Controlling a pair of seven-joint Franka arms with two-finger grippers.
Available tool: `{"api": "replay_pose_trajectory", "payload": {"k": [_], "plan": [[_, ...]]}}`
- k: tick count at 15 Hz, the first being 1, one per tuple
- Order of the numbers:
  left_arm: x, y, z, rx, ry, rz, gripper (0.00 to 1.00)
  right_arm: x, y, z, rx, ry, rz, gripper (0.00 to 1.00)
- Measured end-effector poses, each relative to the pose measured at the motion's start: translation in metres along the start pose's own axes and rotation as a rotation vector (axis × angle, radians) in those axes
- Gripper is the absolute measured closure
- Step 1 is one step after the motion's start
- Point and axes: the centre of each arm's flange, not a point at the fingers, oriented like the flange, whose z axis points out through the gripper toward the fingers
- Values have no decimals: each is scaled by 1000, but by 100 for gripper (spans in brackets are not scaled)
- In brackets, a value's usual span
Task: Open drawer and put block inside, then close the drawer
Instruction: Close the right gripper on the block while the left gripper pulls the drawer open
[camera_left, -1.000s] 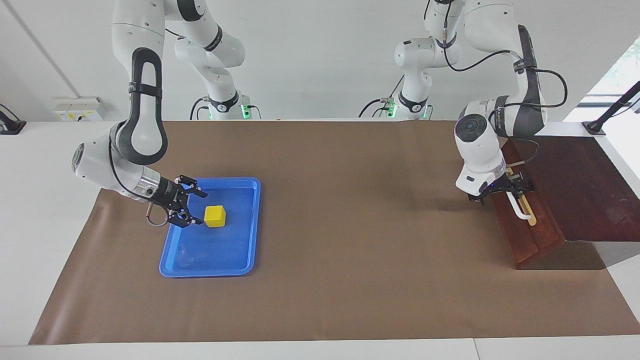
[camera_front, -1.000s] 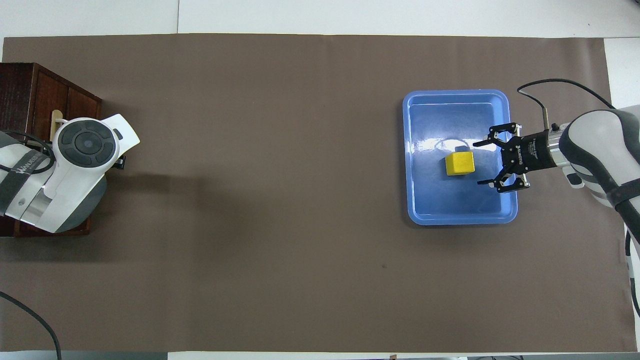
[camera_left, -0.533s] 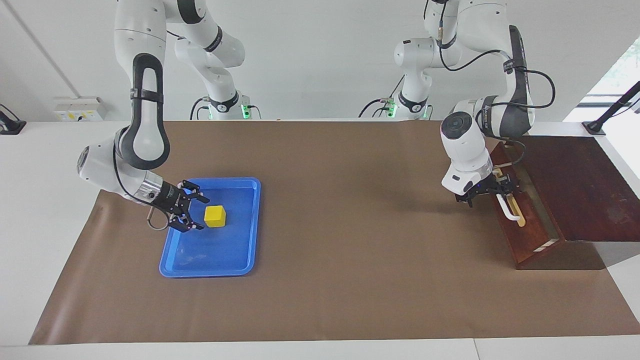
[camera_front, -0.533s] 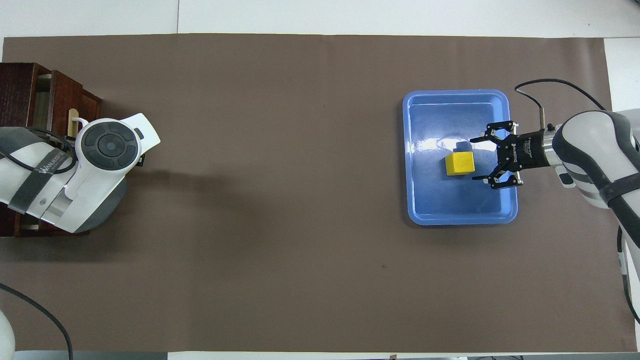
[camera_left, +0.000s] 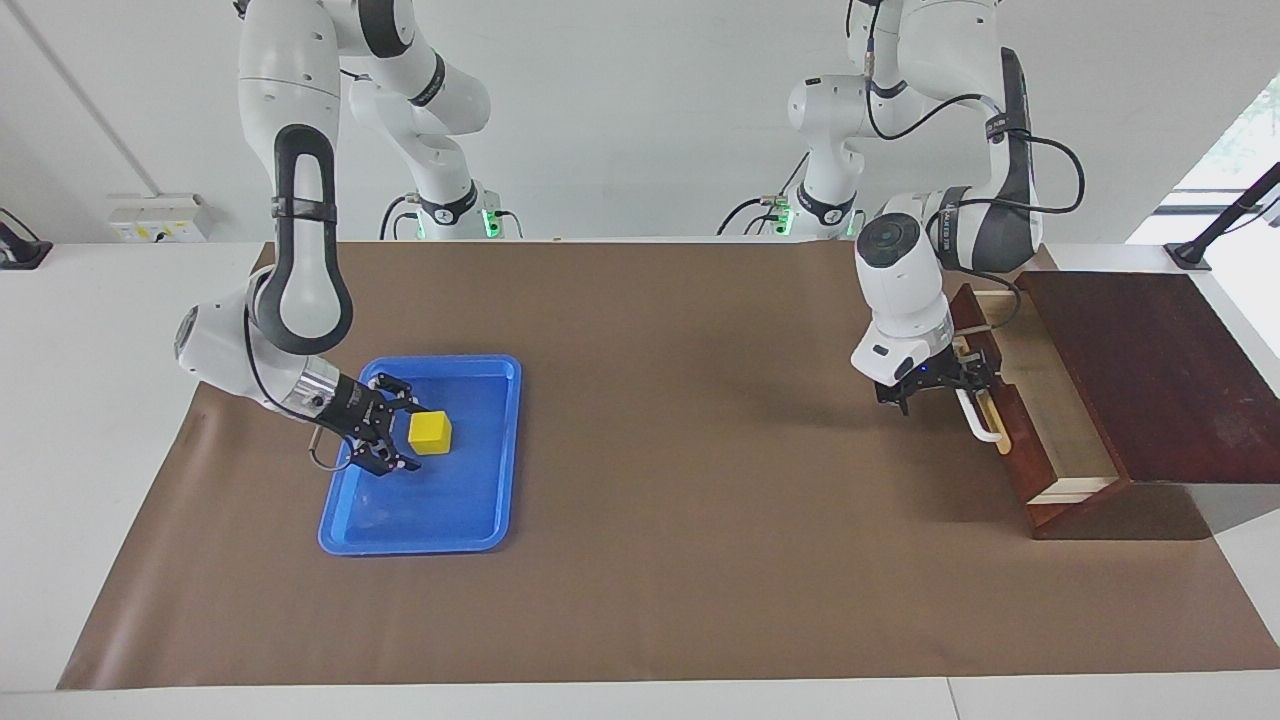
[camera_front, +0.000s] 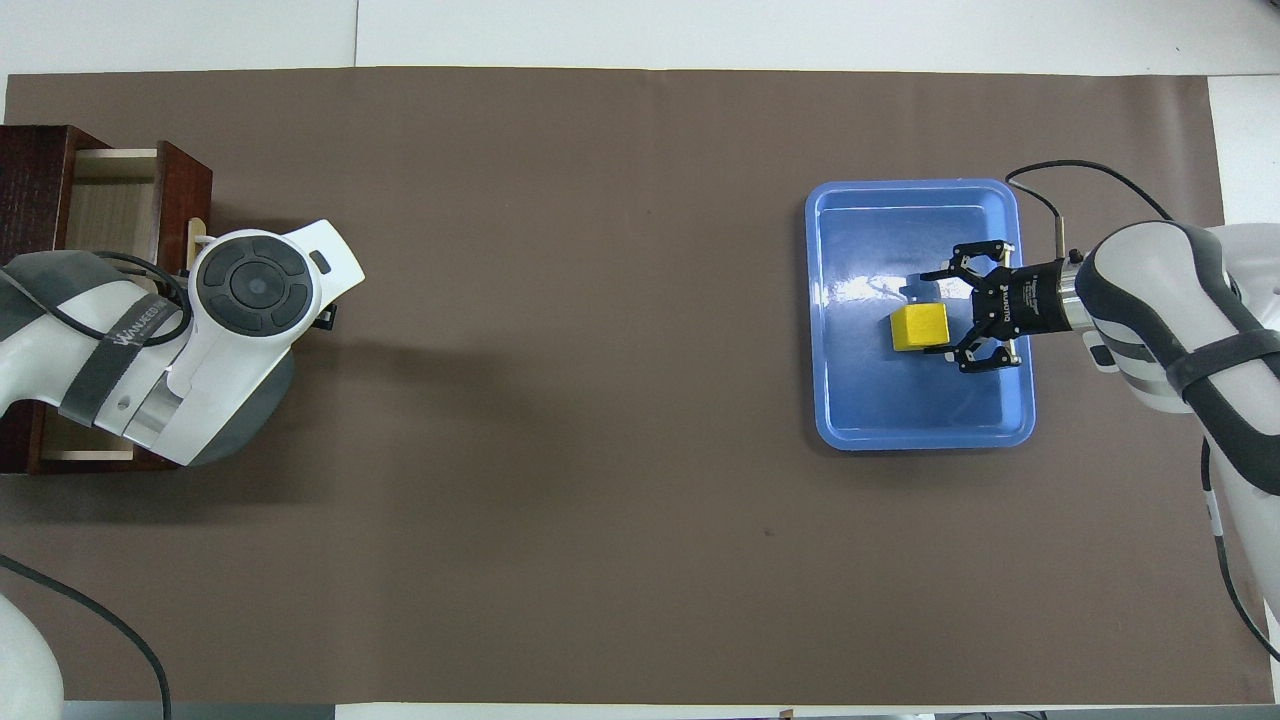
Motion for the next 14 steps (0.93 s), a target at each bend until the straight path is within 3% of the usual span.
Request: {"api": "replay_pose_trajectory", "payload": {"k": [7, 14], "plan": [[4, 29, -22, -33, -6, -16, 0, 7, 6, 8, 2, 16, -12, 3], [16, 16, -33, -17, -18, -47, 0, 12, 9, 13, -5, 14, -9, 4]]}}
